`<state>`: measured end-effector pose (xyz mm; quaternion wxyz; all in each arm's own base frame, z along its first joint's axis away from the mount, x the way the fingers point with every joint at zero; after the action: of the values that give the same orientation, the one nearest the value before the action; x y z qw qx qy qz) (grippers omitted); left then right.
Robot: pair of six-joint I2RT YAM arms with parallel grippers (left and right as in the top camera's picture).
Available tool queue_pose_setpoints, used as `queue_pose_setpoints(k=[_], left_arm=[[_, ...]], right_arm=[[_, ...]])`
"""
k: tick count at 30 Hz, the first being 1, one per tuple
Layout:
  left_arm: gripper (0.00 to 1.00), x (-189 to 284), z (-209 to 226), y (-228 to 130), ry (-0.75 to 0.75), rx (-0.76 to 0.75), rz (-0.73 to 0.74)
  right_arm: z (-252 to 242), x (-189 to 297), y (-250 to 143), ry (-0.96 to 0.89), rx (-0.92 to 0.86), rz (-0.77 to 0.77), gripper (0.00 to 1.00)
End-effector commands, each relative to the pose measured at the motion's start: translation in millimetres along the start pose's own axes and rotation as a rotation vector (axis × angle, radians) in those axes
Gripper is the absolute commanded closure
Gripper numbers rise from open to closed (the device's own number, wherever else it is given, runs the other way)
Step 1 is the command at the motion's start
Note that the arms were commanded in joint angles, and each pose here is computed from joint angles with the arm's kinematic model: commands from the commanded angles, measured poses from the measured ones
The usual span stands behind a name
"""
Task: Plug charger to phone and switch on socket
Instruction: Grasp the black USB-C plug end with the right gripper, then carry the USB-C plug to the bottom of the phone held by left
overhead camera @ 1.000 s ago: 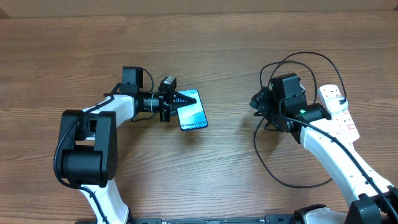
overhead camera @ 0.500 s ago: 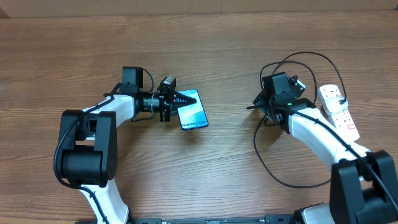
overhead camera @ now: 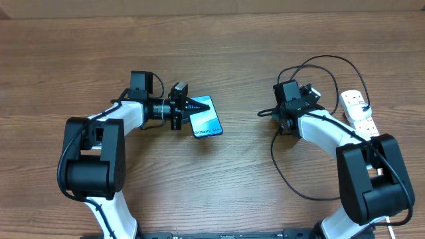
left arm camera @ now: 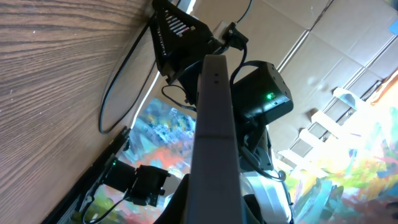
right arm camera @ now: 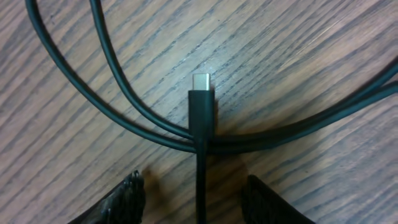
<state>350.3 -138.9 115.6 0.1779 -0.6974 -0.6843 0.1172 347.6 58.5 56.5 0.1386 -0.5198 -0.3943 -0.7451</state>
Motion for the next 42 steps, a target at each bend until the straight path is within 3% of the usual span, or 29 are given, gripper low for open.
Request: queue_pose_setpoints(k=[1,4,9,13,18,27,34,42], left_arm=[[0.96,0,-7,-1,-0.019,-0.001,0.025],[0.96,0,-7,-1,-0.020,-0.001,0.026],[0.96,0,-8,-3,-0.029,0.010,0.038],[0.96,0,-9,-4,-0.035,0.028,0.047],[0.96,2,-12,-6,-0.060,0.018,0.072],[0.96,19,-36,10,-0.084,-0.298,0.026],[0.96,45,-54,20,-0.096,-0.422,-0.042],[0.96,42,-57,19,-0.094,-0.440,-0.034]], right_arm=[[0,-3,-1,-0.015,0.008,0.001,0.53],[0,-3,-1,-0.013,0.007,0.003,0.73],[3,-3,-5,0.008,0.008,0.036,0.96],[5,-3,-6,0.025,0.010,0.051,0.96],[22,7,-1,0.099,0.144,0.089,0.96],[55,116,16,0.325,0.393,0.340,0.96],[24,205,-19,0.546,0.566,0.642,0.96],[12,242,-68,0.564,0.775,0.767,0.96]])
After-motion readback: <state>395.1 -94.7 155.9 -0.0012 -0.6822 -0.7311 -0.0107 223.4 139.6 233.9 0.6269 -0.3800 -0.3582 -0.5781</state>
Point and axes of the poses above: each gripper's point midway between its finger pads, its own x axis back along the fingers, its own z axis along the line the jaws close on, y = z × x, the point moved 6 cm from there along x, back along the fingers, and after that the axes turned 4 degrees about -x, right-handed, at the moved point
